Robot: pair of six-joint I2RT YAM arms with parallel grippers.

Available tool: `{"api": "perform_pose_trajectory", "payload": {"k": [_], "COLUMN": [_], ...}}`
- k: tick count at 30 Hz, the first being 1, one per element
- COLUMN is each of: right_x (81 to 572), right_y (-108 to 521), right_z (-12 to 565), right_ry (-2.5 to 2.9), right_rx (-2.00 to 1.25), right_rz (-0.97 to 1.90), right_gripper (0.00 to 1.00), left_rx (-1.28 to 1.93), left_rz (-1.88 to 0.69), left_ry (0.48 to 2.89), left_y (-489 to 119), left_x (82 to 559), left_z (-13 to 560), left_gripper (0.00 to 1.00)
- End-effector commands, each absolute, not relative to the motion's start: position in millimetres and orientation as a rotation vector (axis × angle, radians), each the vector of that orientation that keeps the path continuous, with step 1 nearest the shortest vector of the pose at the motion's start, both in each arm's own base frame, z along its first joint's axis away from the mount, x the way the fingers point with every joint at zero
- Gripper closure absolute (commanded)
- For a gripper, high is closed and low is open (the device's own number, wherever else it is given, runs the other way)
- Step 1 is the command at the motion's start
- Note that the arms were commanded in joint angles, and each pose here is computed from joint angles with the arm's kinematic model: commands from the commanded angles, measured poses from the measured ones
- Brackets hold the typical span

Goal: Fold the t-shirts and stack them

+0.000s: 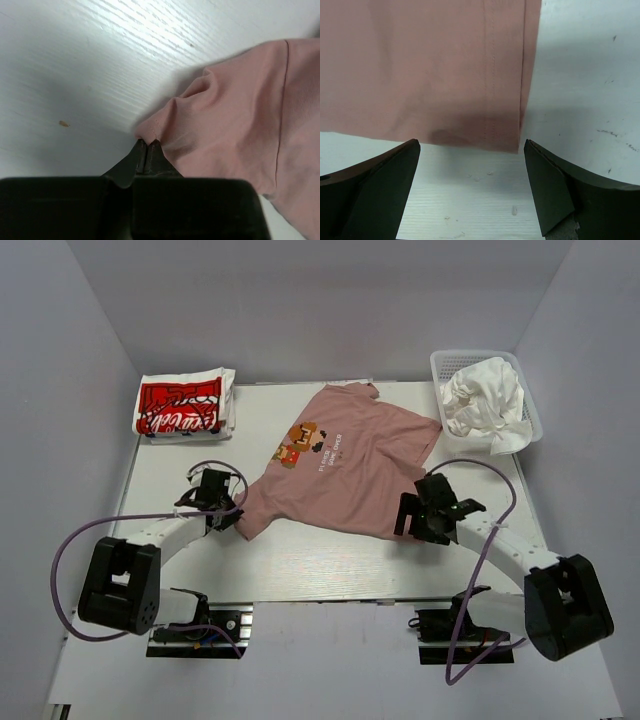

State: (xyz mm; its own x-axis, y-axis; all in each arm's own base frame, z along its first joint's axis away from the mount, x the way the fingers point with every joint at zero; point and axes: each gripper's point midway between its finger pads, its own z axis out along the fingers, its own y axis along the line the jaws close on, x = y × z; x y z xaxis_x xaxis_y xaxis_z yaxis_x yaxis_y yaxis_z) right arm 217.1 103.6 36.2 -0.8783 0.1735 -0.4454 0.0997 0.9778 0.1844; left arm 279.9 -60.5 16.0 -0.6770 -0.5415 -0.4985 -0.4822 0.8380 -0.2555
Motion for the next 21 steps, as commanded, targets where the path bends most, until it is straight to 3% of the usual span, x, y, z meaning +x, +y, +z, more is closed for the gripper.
{"api": "perform_pose_trajectory", "payload": {"k": [1, 9, 13, 14, 15, 17, 21], "right_x": [216, 221, 234, 235, 241, 247, 277], "right_y": [104, 98, 102, 104, 107, 109, 114], "right_z": [23, 5, 6, 6, 15, 22, 90], "right_ry": [2.672, 2.664, 2.641, 2.647, 2.621, 2.595, 2.411], "right_rx": [0.234, 0.305, 0.346, 0.343, 0.343, 0.324, 0.318], "right_rz": [0.183, 0.106, 0.100, 0.108, 0.128, 0.142, 0.198], "right_gripper": [0.10, 0.13, 0.63, 0.81, 0.88, 1.00, 1.00], "left_rx": [-0.694, -0.604, -0.590, -0.585, -0.577, -0.552, -0.541], "left_rz": [-0.223, -0.351, -0.389, -0.402, -0.420, -0.446, -0.456], "left_ry": [2.488, 2.351, 2.302, 2.278, 2.269, 2.231, 2.149], "left_y": [-72, -83, -85, -86, -88, -92, -94], "left_x": [265, 276, 278, 282, 285, 293, 310], "left_z": [15, 57, 72, 81, 87, 104, 151], "left_gripper": [1.00, 1.00, 1.00, 1.00, 1.00, 1.00, 1.00]}}
